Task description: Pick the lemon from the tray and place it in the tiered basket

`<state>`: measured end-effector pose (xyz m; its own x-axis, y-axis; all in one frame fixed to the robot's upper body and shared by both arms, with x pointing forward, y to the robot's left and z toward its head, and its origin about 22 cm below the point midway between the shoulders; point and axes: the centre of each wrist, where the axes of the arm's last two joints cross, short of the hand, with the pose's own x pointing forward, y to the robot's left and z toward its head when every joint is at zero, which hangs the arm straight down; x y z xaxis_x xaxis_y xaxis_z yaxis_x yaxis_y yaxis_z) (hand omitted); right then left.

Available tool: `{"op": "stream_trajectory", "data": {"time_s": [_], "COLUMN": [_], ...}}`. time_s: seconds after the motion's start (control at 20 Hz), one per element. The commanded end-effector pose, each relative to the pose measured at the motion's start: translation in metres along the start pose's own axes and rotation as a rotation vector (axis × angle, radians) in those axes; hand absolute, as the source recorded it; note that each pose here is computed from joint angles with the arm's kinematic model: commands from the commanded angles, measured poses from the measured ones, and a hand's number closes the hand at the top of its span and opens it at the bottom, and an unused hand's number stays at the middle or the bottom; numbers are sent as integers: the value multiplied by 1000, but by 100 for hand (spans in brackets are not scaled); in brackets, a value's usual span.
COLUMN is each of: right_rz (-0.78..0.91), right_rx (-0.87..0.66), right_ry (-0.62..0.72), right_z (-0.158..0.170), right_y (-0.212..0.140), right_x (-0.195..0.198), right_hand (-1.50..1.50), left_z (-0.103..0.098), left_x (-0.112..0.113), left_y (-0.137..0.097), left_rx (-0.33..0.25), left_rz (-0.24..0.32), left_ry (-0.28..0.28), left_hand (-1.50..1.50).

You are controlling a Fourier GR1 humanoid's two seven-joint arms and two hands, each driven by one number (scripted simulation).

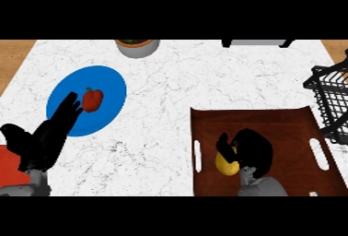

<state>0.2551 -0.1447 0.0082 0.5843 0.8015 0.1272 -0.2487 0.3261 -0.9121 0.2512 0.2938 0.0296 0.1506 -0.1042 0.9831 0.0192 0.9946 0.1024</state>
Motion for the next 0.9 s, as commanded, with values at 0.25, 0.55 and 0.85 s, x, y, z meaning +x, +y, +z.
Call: {"op": "stream_trajectory", "data": {"time_s": [0.25,0.55,0.85], "right_rz": [86,259,111], "right_rx": [-168,-264,-439], "right_ry": [-16,-258,-478], "right_z": [15,-60,-71], "right_y": [-5,-76,-143], "right_x": [-6,-119,-142], "right_hand": [150,150,150], "left_z": [-9,1,2], "left_x": [3,-3,-5], "left_y": [2,7,10], "left_rx": [-11,42,60], "left_rz": [12,-2,15], "left_ry": [9,7,24], "left_hand": [0,0,0]}}
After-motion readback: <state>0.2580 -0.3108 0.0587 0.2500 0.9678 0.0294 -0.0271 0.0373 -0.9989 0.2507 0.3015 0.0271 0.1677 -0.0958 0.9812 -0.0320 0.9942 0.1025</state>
